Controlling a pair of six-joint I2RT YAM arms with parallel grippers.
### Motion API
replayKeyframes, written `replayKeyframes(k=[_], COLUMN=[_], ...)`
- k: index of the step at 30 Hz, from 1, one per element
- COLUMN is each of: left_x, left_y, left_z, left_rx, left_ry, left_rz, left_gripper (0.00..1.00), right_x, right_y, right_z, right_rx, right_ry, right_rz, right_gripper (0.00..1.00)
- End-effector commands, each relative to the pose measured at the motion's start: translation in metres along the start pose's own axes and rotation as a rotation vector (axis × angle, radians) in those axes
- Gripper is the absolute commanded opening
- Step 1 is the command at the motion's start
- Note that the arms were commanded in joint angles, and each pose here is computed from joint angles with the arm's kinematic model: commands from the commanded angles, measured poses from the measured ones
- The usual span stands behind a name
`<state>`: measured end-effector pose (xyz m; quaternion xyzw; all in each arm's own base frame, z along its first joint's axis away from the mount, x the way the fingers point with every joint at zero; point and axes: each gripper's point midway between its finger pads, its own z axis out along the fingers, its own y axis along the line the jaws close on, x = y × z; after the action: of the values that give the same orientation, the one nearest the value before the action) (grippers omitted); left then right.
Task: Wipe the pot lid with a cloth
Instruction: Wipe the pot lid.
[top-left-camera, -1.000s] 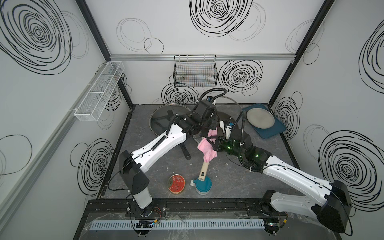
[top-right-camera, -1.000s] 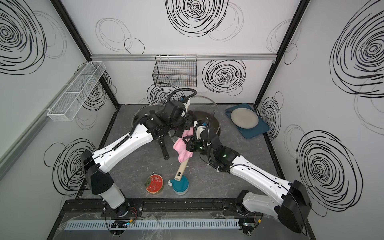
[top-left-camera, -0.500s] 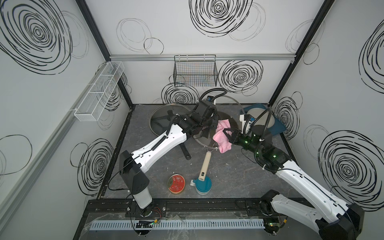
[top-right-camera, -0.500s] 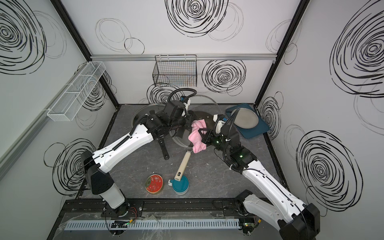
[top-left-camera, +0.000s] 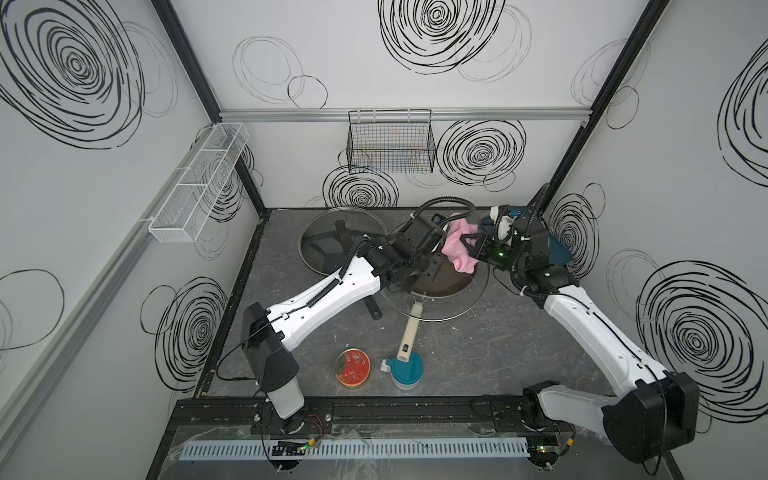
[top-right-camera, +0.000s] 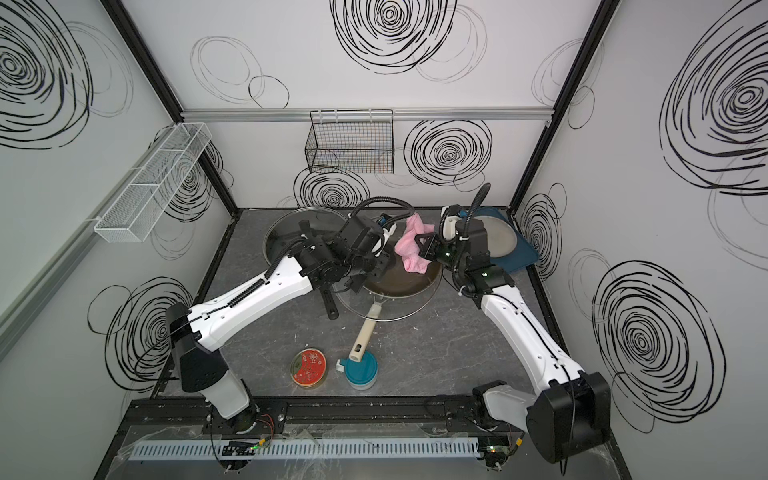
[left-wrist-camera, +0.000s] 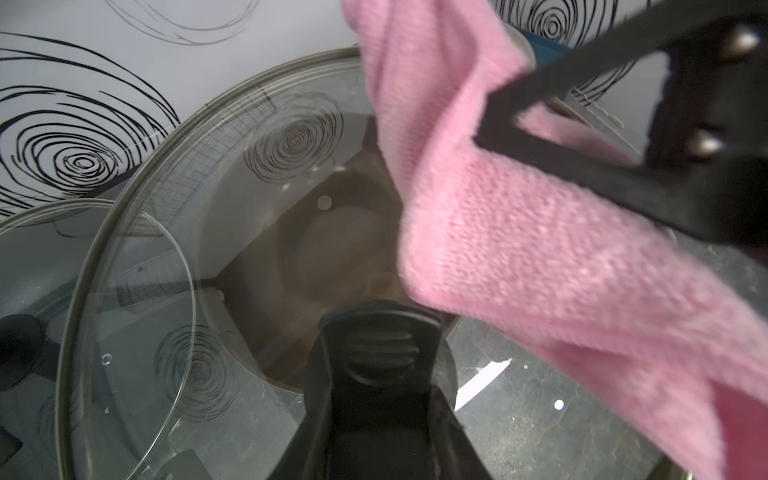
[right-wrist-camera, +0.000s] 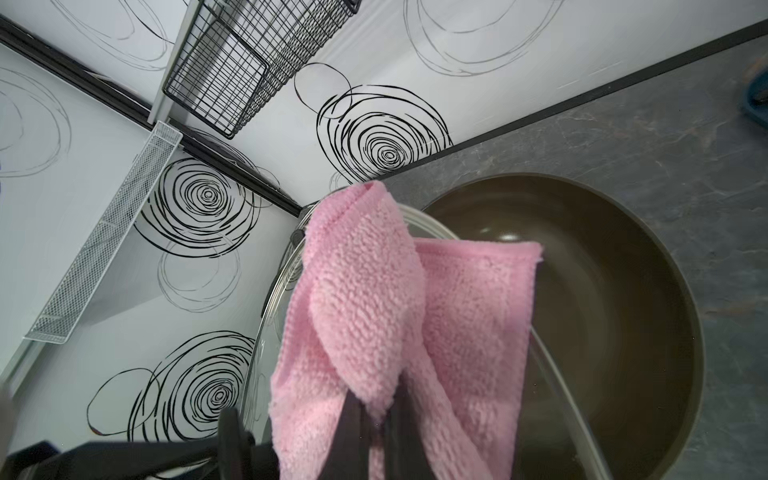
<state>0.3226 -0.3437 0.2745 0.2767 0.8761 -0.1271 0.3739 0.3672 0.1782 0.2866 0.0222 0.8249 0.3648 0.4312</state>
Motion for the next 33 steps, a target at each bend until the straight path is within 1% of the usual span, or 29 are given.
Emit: replayKeyframes(k=[1, 7, 12, 16, 20, 23, 27, 33], left_x=[-0.082, -0.077, -0.074, -0.073, -0.071, -0.072, -0.071, -0.074], left_y=[-0.016, -0.029, -0.044, -0.045, -0.046, -0.043, -0.033, -0.009], left_z=[-0.076, -0.079, -0.083, -0.083, -0.084, -0.083, -0.075, -0.068], left_rx=[0.109, 0.164, 0.202, 0.205, 0.207, 0.196, 0.156, 0.112], left_ry=[-0.354, -0.35, -0.353, -0.346, -0.341, -0.336, -0.307, -0.3], left_rz=[0.015, 0.089, 0.164, 0.182, 0.191, 0.187, 0.156, 0.052], left_gripper=[0.0, 0.0, 0.0, 0.0, 0.0, 0.0, 0.0, 0.0], right_x=[0.001, 0.006, 0.028, 0.04, 0.044, 0.043, 0.031, -0.003], right_y=[0.001, 0.017, 0.043, 0.061, 0.072, 0.069, 0.056, 0.025], right_z=[0.012, 0.039, 0.066, 0.08, 0.086, 0.087, 0.08, 0.051], right_rx=[-0.012, -0.079, -0.132, -0.18, -0.211, -0.196, -0.162, -0.094], right_ry=[0.047, 0.114, 0.21, 0.263, 0.287, 0.279, 0.242, 0.135], right_rz=[-0.033, -0.061, -0.133, -0.176, -0.194, -0.195, -0.17, -0.112], right_gripper=[0.0, 0.0, 0.0, 0.0, 0.0, 0.0, 0.0, 0.0])
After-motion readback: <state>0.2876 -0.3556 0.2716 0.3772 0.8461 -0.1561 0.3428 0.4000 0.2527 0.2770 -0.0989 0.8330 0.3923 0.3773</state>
